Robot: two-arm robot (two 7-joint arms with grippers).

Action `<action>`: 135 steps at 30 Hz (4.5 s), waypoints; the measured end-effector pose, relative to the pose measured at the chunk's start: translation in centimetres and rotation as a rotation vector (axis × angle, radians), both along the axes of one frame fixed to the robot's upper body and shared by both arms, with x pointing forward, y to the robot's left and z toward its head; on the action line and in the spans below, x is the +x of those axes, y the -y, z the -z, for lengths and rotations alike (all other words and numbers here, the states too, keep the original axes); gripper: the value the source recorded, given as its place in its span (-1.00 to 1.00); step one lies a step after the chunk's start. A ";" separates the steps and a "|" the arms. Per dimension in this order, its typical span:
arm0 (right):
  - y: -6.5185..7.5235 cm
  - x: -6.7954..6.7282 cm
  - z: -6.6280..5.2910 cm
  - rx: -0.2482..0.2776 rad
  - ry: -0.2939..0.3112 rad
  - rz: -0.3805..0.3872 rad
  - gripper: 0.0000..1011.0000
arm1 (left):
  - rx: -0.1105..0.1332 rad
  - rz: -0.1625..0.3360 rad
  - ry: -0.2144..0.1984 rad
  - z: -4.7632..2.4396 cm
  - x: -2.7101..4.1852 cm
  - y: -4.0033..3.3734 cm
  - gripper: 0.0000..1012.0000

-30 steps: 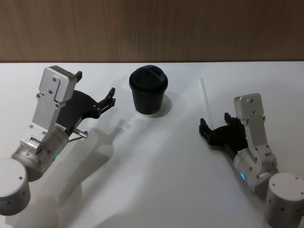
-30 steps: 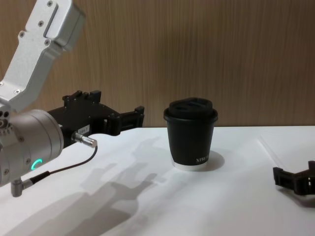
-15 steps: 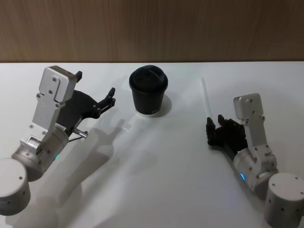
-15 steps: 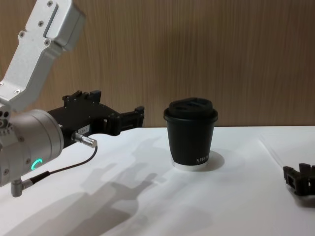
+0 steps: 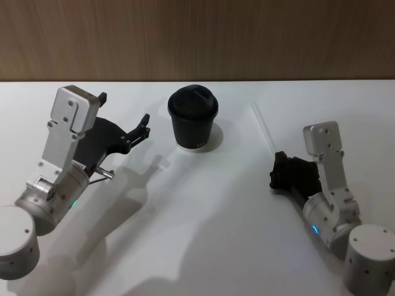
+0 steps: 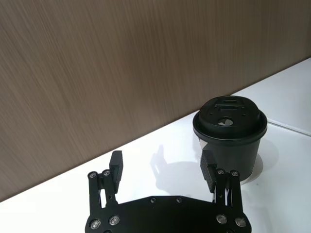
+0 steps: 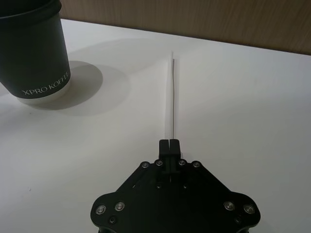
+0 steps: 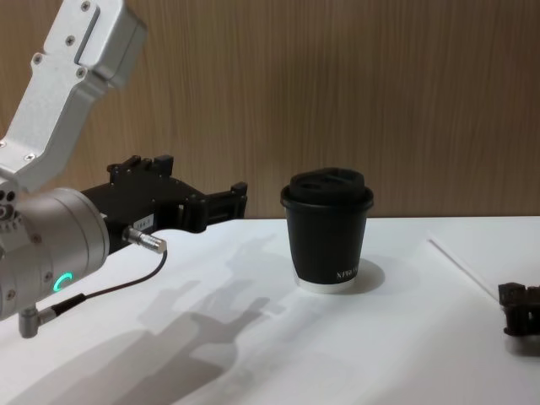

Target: Pick up the straw with one hand, pass it to the other hand, and insert it into the cup.

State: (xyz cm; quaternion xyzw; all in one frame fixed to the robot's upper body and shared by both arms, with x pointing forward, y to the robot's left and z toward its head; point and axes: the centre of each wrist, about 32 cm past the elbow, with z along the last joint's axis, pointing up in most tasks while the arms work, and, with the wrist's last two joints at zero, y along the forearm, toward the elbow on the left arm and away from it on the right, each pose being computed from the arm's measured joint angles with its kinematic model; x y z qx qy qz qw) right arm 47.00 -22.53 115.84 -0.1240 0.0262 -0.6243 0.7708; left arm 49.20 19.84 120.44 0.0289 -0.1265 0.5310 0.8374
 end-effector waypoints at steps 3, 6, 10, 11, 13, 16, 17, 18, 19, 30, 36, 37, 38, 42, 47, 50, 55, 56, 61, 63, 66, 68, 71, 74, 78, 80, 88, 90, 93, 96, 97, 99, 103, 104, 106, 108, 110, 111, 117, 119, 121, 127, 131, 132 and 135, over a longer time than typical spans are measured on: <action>0.0 0.0 0.0 0.000 0.000 0.000 -0.99 | 0.000 0.000 0.000 0.00 0.00 0.00 0.98; 0.0 0.0 0.0 0.001 0.003 0.002 -1.00 | 0.000 0.000 0.000 0.00 0.00 0.00 0.98; 0.1 0.1 0.1 -0.003 0.021 0.004 -1.00 | 0.000 0.000 0.000 0.00 0.00 0.00 0.98; 0.1 0.1 0.2 -0.006 0.033 0.005 -1.00 | 0.000 0.000 0.000 0.00 0.00 0.00 0.98; 0.1 0.1 0.2 -0.009 0.046 0.005 -1.00 | 0.000 0.000 0.000 0.00 0.00 0.00 0.98; 0.2 0.1 0.2 -0.018 0.074 0.005 -1.00 | 0.000 0.000 0.000 0.00 0.00 0.00 0.98; 0.2 0.1 0.2 -0.021 0.085 0.005 -1.00 | 0.000 0.000 0.000 0.00 0.00 0.00 0.98; 0.3 0.1 0.2 -0.027 0.102 0.004 -1.00 | 0.000 0.000 0.000 0.00 0.00 0.00 0.98; 0.3 0.1 0.3 -0.031 0.113 0.003 -1.00 | 0.000 0.000 0.000 0.00 0.00 0.00 0.98; 0.9 -0.1 0.1 -0.087 0.272 -0.019 -1.00 | 0.000 0.000 0.000 0.00 0.00 0.00 0.98; 1.2 -0.3 -0.2 -0.109 0.350 -0.041 -1.00 | 0.000 0.000 0.000 0.00 0.00 0.00 0.98; 1.3 -0.4 -0.3 -0.114 0.377 -0.050 -1.00 | 0.000 0.000 0.000 0.00 0.00 0.00 0.98; 1.4 -0.5 -0.3 -0.116 0.388 -0.055 -1.00 | 0.000 0.000 0.000 0.00 0.00 0.00 0.98; 1.7 -0.7 -0.5 -0.123 0.448 -0.090 -1.00 | 0.000 0.000 0.000 0.00 0.00 0.00 0.98; 2.2 -1.2 -0.9 -0.124 0.522 -0.153 -1.00 | 0.000 0.000 0.000 0.00 0.00 0.00 0.98; 2.6 -1.4 -1.1 -0.120 0.558 -0.192 -1.00 | 0.000 0.000 0.000 0.00 0.00 0.00 0.98; 3.1 -1.7 -1.4 -0.110 0.600 -0.255 -1.00 | 0.000 0.000 0.000 0.00 0.00 0.00 0.98; 3.3 -1.8 -1.5 -0.104 0.613 -0.277 -1.00 | 0.000 0.000 0.000 0.00 0.00 0.00 0.98; 3.9 -1.9 -1.7 -0.091 0.647 -0.347 -1.00 | 0.000 0.000 0.000 0.00 0.00 0.00 0.98; 4.0 -2.0 -1.8 -0.084 0.657 -0.368 -1.00 | 0.000 0.000 0.000 0.00 0.00 0.00 0.98; 4.5 -2.1 -2.1 -0.073 0.677 -0.428 -1.00 | 0.000 0.000 0.000 0.00 0.00 0.00 0.98; 4.7 -2.1 -2.2 -0.067 0.684 -0.451 -1.00 | 0.000 0.000 0.000 0.00 0.00 0.00 0.98; 5.1 -2.0 -2.4 -0.050 0.704 -0.512 -1.00 | 0.000 0.000 0.000 0.00 0.00 0.00 0.98; 5.4 -2.0 -2.6 -0.043 0.713 -0.548 -1.00 | 0.000 0.001 0.000 0.00 0.00 0.00 0.98; 5.7 -2.0 -2.8 -0.035 0.727 -0.595 -1.00 | -0.001 0.014 0.000 -0.14 0.02 -0.03 0.98; 5.8 -2.1 -3.0 -0.031 0.734 -0.618 -1.00 | -0.005 0.029 0.000 -0.33 0.06 -0.08 0.98; 6.2 -2.1 -3.3 -0.022 0.750 -0.669 -1.00 | -0.036 0.109 0.003 -1.41 0.29 -0.40 0.98; 6.2 -2.1 -3.3 -0.021 0.753 -0.675 -1.00 | -0.047 0.129 0.003 -1.70 0.34 -0.48 0.98; 6.3 -2.1 -3.3 -0.019 0.756 -0.685 -1.00 | -0.070 0.168 0.003 -2.27 0.45 -0.65 0.98; 6.4 -2.1 -3.4 -0.018 0.758 -0.693 -1.00 | -0.098 0.208 0.002 -2.82 0.55 -0.81 0.98; 6.4 -2.1 -3.4 -0.018 0.759 -0.694 -1.00 | -0.110 0.231 0.001 -3.12 0.58 -0.89 0.98; 6.4 -2.1 -3.4 -0.017 0.761 -0.701 -1.00 | -0.132 0.265 -0.001 -3.59 0.64 -1.02 0.98; 6.5 -2.1 -3.5 -0.017 0.762 -0.706 -1.00 | -0.167 0.317 -0.002 -4.39 0.69 -1.25 0.98; 6.5 -2.1 -3.5 -0.017 0.762 -0.707 -1.00 | -0.174 0.328 -0.004 -4.50 0.70 -1.29 0.98; 6.5 -2.1 -3.5 -0.016 0.763 -0.709 -1.00 | -0.189 0.350 -0.003 -4.89 0.71 -1.41 0.98; 6.5 -2.1 -3.5 -0.016 0.764 -0.711 -1.00 | -0.213 0.385 -0.006 -5.37 0.70 -1.56 0.98; 6.5 -2.1 -3.5 -0.016 0.765 -0.712 -1.00 | -0.236 0.418 -0.009 -5.80 0.69 -1.70 0.98; 6.5 -2.1 -3.5 -0.016 0.765 -0.712 -1.00 | -0.236 0.418 -0.009 -5.80 0.69 -1.70 0.98; 6.5 -2.1 -3.5 -0.015 0.767 -0.717 -1.00 | -0.304 0.521 -0.021 -7.08 0.59 -2.12 0.98; 6.5 -2.1 -3.5 -0.015 0.767 -0.717 -1.00 | -0.327 0.558 -0.030 -7.41 0.54 -2.27 0.98; 6.6 -2.1 -3.5 -0.015 0.767 -0.718 -1.00 | -0.343 0.586 -0.034 -7.72 0.49 -2.44 0.98; 6.6 -2.1 -3.5 -0.014 0.767 -0.719 -1.00 | -0.390 0.670 -0.061 -8.33 0.33 -2.82 0.98; 6.6 -2.1 -3.5 -0.014 0.767 -0.719 -1.00 | -0.418 0.729 -0.083 -8.64 0.19 -3.12 0.98; 6.6 -2.1 -3.5 -0.014 0.767 -0.719 -1.00 | -0.425 0.740 -0.089 -8.68 0.16 -3.17 0.98; 6.6 -2.1 -3.5 -0.014 0.767 -0.719 -1.00 | -0.457 0.795 -0.120 -8.79 0.05 -3.38 0.98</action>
